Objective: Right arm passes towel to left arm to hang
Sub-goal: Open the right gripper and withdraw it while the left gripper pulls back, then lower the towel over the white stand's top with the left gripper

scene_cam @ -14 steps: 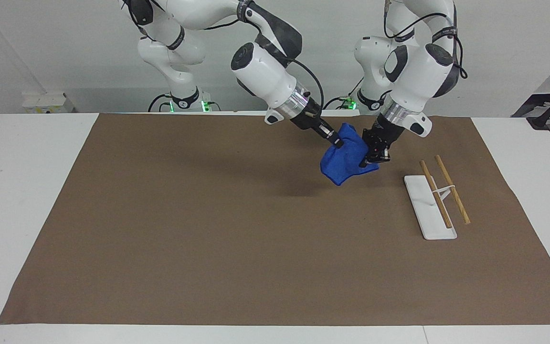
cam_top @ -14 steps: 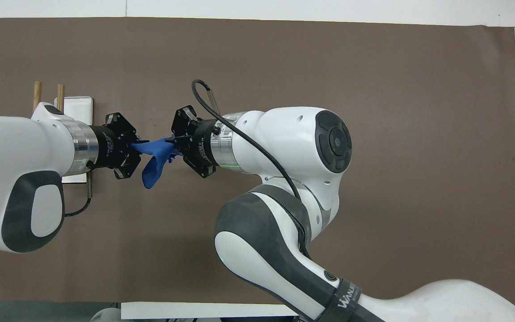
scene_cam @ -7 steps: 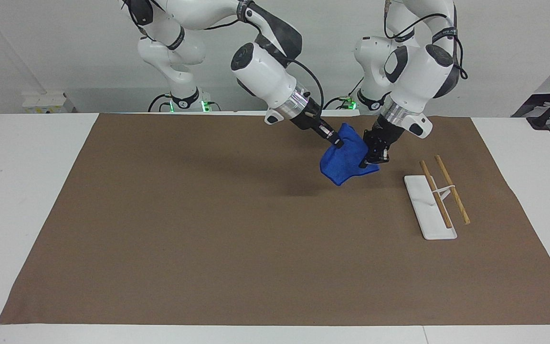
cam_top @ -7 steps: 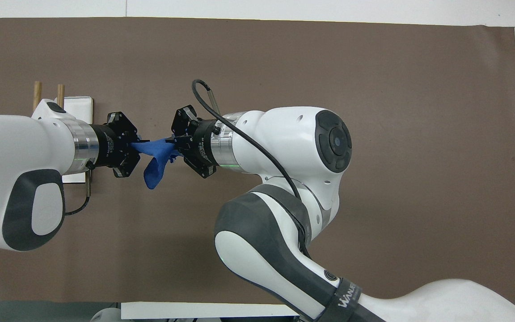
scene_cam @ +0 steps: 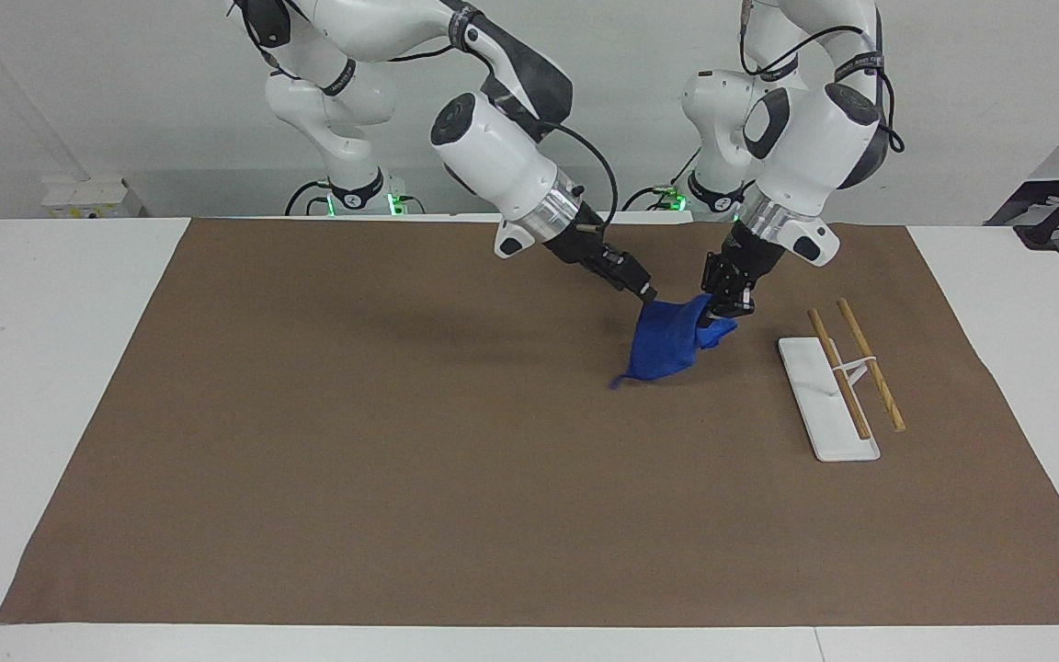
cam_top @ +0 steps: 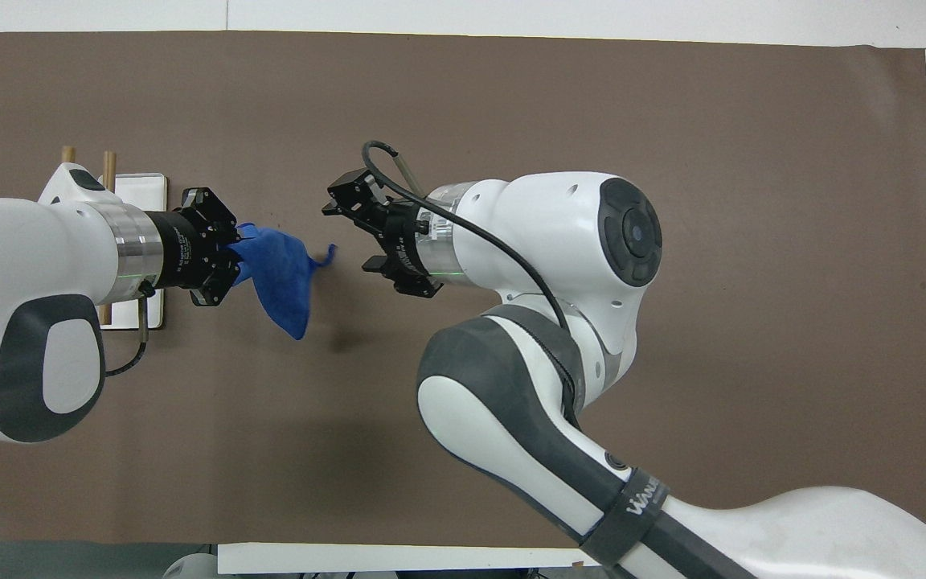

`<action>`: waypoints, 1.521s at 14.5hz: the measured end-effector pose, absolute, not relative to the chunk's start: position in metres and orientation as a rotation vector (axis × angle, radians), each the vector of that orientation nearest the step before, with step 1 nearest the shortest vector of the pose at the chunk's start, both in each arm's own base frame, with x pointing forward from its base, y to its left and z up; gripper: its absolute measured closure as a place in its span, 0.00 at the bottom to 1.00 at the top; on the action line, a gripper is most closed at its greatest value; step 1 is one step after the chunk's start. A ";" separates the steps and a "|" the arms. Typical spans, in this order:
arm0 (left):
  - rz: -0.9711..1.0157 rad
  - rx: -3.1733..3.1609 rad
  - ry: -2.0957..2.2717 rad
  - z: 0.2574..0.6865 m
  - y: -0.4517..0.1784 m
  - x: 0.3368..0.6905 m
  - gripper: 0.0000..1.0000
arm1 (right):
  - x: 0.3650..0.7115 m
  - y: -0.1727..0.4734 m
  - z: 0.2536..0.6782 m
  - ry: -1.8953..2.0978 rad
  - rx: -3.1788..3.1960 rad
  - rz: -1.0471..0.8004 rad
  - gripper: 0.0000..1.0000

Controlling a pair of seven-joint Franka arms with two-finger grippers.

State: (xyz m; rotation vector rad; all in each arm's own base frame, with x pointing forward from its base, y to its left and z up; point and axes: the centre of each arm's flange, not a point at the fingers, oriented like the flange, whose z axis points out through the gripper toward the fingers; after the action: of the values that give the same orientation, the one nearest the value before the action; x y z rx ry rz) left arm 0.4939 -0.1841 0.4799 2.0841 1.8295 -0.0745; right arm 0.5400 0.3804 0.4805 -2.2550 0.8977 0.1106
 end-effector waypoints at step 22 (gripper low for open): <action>0.396 2.460 1.203 0.516 0.005 0.582 0.97 | 0.568 -0.027 0.574 0.217 -3.100 -0.041 0.00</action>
State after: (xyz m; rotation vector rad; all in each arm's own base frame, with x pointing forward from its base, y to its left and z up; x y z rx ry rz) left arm 0.5815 0.0054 0.5156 2.4599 1.2033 0.3961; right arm 0.5685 -0.0265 0.5736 -3.1002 0.2172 -0.0410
